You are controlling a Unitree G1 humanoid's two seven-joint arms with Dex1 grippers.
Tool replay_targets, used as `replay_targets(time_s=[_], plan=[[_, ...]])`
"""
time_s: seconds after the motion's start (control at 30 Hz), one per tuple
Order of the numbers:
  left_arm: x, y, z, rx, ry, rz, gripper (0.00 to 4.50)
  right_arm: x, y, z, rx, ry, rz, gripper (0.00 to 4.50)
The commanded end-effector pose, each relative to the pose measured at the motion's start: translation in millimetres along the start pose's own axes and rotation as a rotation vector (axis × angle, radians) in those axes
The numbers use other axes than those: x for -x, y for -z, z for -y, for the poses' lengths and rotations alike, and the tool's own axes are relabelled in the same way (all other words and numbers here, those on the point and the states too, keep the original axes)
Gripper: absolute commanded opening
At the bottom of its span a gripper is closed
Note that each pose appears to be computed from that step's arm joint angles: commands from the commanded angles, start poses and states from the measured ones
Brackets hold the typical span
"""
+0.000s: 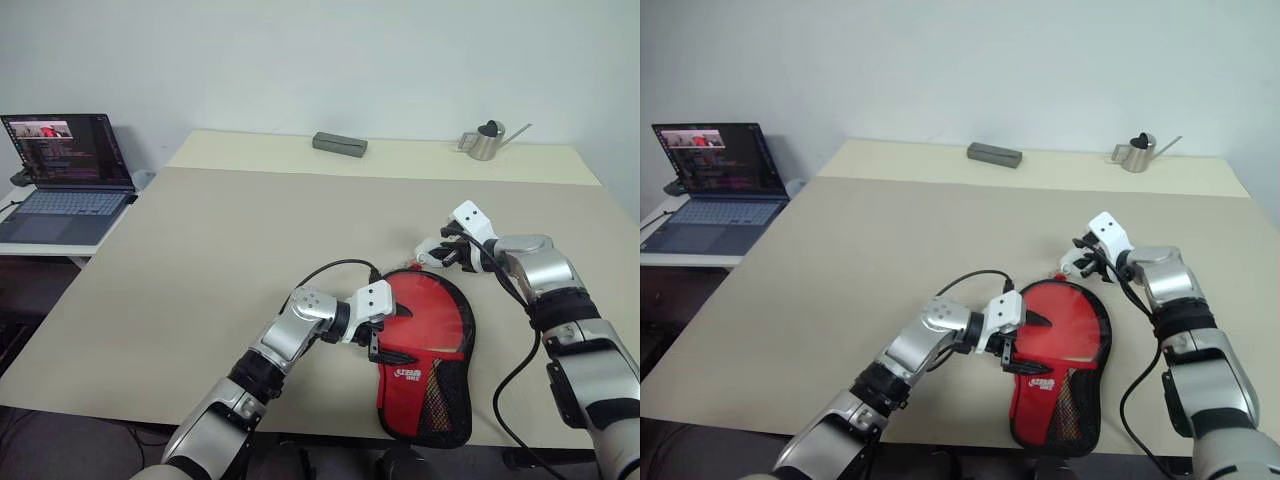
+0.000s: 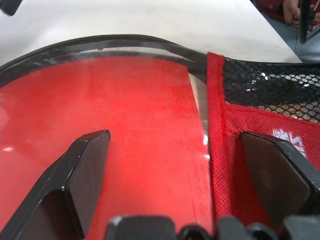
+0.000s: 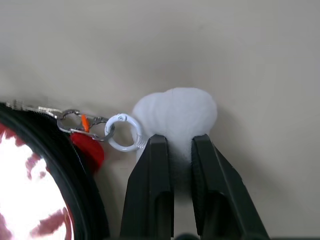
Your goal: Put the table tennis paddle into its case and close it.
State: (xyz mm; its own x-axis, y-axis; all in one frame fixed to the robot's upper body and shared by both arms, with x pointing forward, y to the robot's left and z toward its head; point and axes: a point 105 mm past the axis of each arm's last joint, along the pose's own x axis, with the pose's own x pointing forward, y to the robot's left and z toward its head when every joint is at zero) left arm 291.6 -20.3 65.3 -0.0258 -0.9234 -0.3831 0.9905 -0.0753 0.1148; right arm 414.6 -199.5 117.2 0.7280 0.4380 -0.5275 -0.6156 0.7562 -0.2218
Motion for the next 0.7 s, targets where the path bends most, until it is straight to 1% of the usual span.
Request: replay_targets(time_s=[0.03,0.2,0.33,0.47,0.7], plan=[[-4,48,19,0.139,0.054,-0.153,4.5,24,7,27,0.052,0.124,-0.04,0.08],[-5,50,20,0.148,0.046,-0.154,4.5,42,15,34,0.072,0.147,-0.068,0.06],[-5,51,20,0.15,0.04,-0.157,4.5,60,17,31,0.064,0.115,-0.078,0.05],[-5,52,18,0.154,0.031,-0.161,4.5,79,18,20,0.059,0.039,-0.091,0.05],[-6,53,17,0.155,0.022,-0.166,4.5,115,34,-14,0.076,-0.152,-0.161,0.04]])
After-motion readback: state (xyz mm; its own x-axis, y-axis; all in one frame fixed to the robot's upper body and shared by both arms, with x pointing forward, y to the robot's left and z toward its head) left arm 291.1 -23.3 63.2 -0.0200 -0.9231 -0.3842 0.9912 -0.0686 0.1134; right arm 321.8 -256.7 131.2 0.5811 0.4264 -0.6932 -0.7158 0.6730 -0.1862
